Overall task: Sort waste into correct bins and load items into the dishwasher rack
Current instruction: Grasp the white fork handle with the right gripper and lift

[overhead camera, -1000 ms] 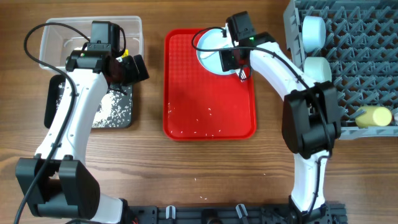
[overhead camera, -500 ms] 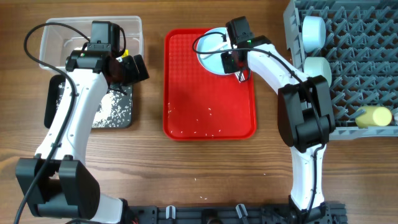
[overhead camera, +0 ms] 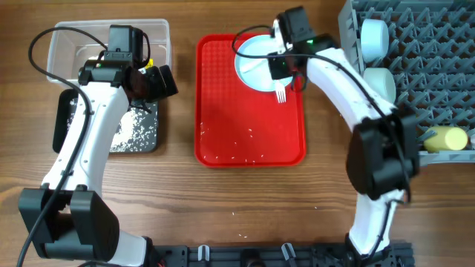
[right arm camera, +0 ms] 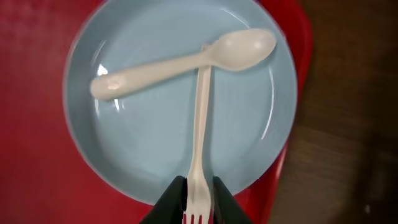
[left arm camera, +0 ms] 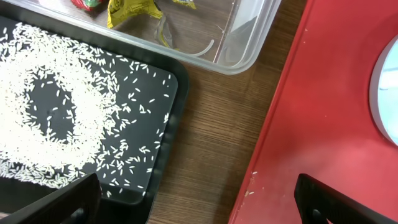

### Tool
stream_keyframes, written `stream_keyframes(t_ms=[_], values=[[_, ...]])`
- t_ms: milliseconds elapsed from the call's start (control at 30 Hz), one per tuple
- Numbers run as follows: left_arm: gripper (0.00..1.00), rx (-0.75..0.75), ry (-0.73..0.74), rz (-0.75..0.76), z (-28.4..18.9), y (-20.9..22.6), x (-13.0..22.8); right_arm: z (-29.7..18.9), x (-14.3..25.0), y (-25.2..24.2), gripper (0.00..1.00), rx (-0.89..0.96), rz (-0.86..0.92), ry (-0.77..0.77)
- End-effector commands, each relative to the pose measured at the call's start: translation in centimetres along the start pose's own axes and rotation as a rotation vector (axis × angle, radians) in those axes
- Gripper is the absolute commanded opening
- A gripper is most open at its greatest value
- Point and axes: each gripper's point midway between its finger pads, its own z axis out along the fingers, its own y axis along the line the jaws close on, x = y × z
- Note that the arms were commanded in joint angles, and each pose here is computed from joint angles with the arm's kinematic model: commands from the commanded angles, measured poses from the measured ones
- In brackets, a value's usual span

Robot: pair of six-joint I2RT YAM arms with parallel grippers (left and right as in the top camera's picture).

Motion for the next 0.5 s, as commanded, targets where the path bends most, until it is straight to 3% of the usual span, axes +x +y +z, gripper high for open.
stream_keyframes(t_ms=[0, 133, 333, 467], values=[[1.0, -0.007, 0.007, -0.014, 0.3, 0.2, 0.0, -4.5, -1.5, 0.2, 0.2, -0.024, 0.011, -0.075], [1.0, -0.007, 0.007, -0.014, 0.3, 0.2, 0.0, -4.3, -1.7, 0.5, 0.22, -0.041, 0.059, -0.08], [1.0, -0.007, 0.007, -0.014, 0.3, 0.2, 0.0, 1.8, 2.7, 2.3, 0.3, -0.131, 0.12, 0.119], [1.0, -0.007, 0.007, -0.014, 0.3, 0.2, 0.0, 4.2, 3.8, 2.2, 0.37, -0.123, 0.122, 0.158]])
